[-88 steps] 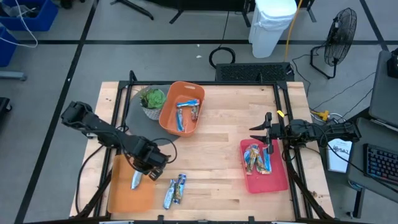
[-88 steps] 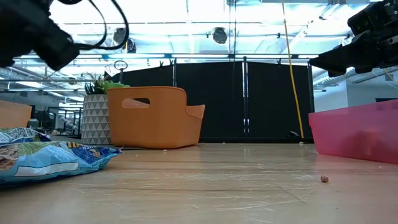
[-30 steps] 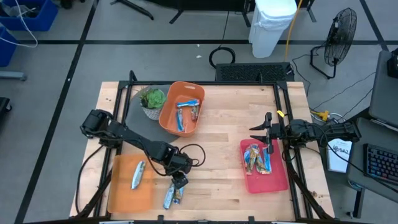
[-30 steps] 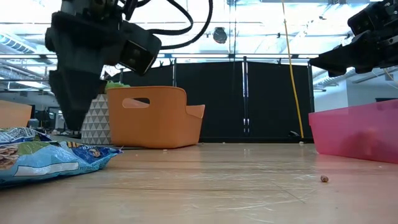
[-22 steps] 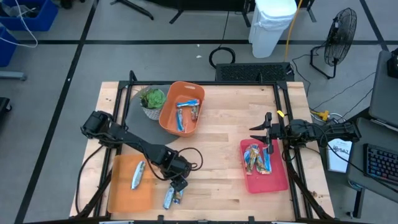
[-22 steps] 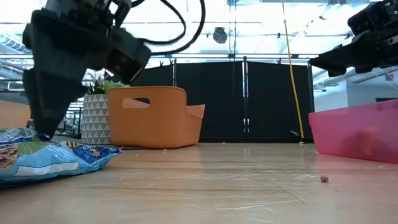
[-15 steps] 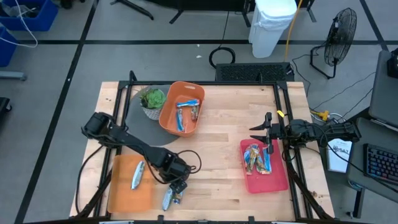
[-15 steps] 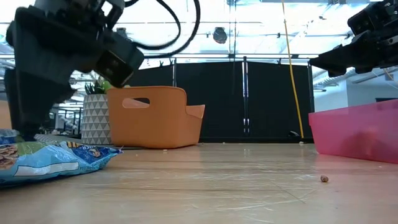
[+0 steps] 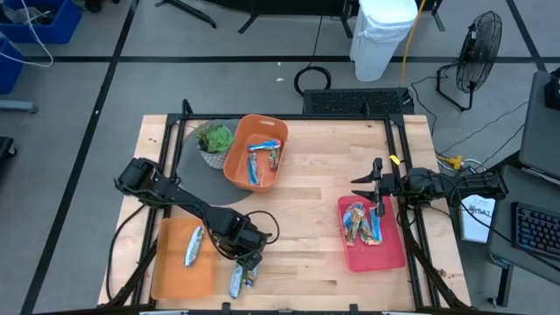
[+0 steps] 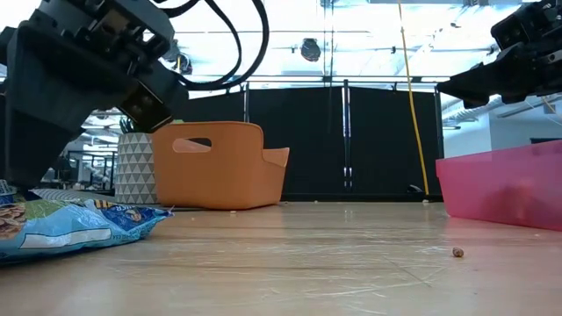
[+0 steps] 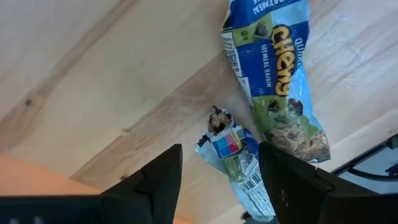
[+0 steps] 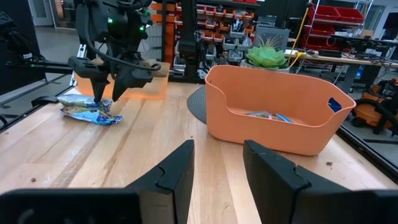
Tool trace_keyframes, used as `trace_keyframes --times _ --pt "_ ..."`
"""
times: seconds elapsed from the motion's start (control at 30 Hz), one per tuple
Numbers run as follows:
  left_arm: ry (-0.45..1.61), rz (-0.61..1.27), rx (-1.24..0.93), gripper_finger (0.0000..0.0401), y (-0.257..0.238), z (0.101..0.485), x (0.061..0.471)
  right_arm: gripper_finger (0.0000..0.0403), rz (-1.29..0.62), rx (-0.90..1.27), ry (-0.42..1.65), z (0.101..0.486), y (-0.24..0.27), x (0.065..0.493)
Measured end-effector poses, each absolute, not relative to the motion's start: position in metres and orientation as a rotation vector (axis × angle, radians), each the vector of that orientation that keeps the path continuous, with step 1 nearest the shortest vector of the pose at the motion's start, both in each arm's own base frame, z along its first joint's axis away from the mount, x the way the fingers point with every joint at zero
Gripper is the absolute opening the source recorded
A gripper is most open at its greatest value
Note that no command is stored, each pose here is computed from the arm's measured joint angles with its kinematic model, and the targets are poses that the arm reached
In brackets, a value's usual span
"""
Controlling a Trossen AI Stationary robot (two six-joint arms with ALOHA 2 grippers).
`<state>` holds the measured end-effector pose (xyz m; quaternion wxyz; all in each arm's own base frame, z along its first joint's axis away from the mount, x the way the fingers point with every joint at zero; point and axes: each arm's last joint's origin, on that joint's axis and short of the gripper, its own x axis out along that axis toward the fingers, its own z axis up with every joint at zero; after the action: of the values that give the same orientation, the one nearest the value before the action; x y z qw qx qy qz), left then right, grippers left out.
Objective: Pick and place Granola Bars by type
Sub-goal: Put the blue granola bar into the light orange bin
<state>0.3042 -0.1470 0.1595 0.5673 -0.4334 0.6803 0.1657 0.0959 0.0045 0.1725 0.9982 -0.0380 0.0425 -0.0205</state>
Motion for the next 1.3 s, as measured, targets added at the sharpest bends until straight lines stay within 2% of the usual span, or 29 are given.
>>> trace_keyframes --times 0.63,0.83,1.13,1.3 --pt "1.639 0.481 -1.108 0.021 -0.149 0.152 0.304 0.013 -0.041 -0.076 0.085 0.173 0.005 0.096" --pt "1.644 0.468 -1.118 0.0152 -0.15 0.148 0.307 0.013 -0.041 -0.076 0.085 0.172 0.004 0.096" --pt "1.575 0.309 -1.065 0.0018 -0.152 0.15 0.315 0.013 -0.041 -0.076 0.085 0.172 0.004 0.096" --pt "1.532 0.262 -0.992 0.0013 -0.151 0.151 0.317 0.013 -0.041 -0.076 0.085 0.173 0.004 0.096"
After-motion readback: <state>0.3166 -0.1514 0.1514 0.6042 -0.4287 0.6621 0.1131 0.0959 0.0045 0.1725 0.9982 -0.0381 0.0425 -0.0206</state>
